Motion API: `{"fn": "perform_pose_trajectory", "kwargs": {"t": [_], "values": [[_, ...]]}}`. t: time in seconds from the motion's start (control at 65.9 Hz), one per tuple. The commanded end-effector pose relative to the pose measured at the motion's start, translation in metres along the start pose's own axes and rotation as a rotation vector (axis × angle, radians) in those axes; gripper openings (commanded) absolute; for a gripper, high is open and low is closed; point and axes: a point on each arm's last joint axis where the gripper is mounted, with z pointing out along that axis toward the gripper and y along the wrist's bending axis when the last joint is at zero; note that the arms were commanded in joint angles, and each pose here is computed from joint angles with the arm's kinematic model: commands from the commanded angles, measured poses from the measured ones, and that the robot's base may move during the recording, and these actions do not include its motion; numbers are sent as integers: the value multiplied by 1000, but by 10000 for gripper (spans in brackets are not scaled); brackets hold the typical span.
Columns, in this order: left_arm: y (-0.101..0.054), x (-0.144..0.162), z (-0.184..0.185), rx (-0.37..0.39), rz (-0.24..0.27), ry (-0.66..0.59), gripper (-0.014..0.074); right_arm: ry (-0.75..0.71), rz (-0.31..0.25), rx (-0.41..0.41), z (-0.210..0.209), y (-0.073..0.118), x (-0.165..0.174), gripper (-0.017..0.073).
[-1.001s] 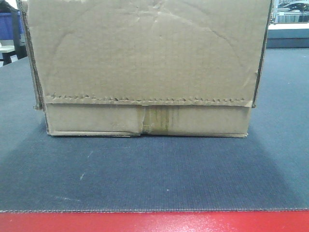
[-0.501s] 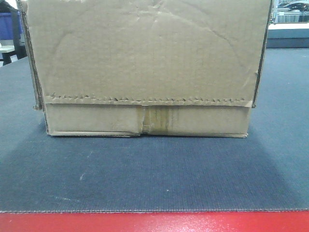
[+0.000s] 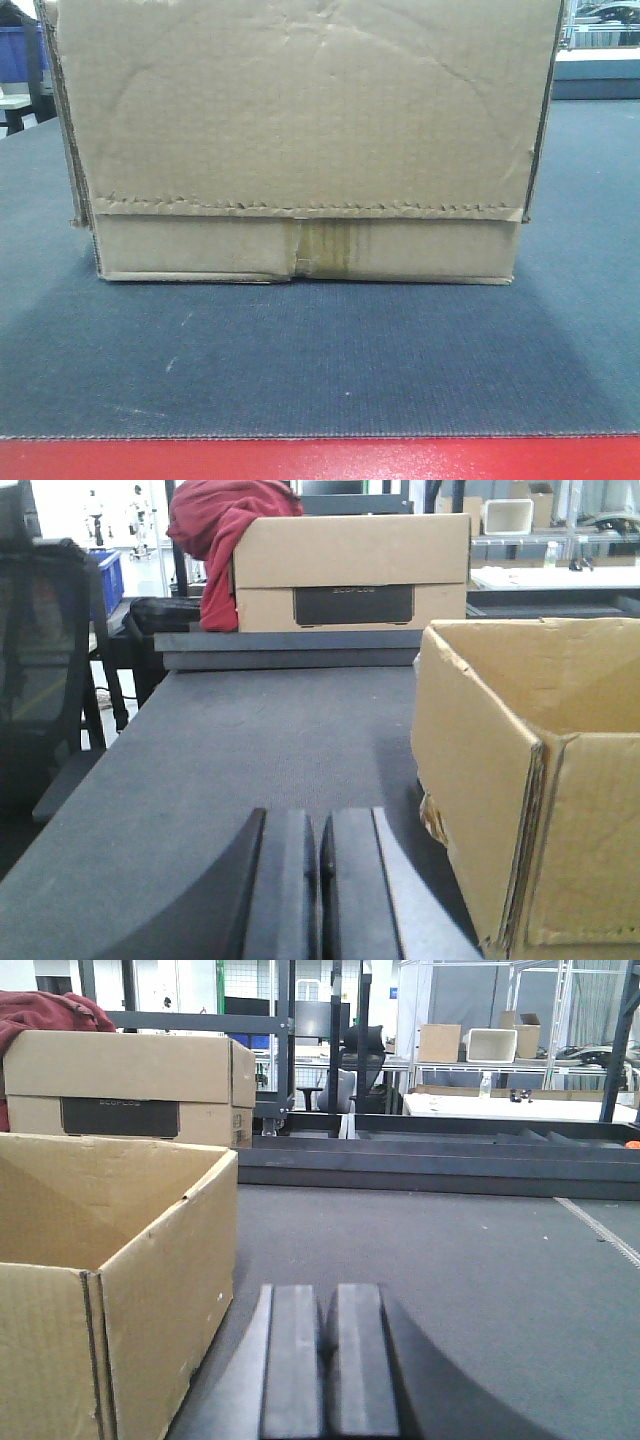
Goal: Grab carton from right shelf to conveyor
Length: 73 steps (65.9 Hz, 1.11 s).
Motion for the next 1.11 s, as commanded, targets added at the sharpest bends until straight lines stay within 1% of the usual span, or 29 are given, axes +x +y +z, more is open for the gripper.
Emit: {"fn": "perform_pose_trajectory", "kwargs": {"t": [0.0,0.076,0.152,0.212,0.258,0.288,0.303,1.092], "values": [[0,18,-2,-13,-14,-26,20,-32,-11,4,-1,0,-3,-70],[-1,42,-4,-19,-21,-35,20,-34,-11,3,-1,0,-3,-70],[-3,69,-5,-14,-53,-41,20,-37,-11,3,-1,0,-3,-70],[-3,84,-2,-13,-56,-18,20,-37,-11,3,-1,0,-3,-70],[-3,81,-2,-13,-56,-59,20,-37,-11,3,-1,0,-3,-70],[-3,85,-2,-13,-56,-15,20,-37,-11,3,-1,0,-3,-70],[-3,85,-2,-13,-54,-12,20,-37,-11,3,-1,0,-3,-70],[-3,84,-2,-13,-54,-24,20,-42,-11,2,-1,0,-4,-70]]}}
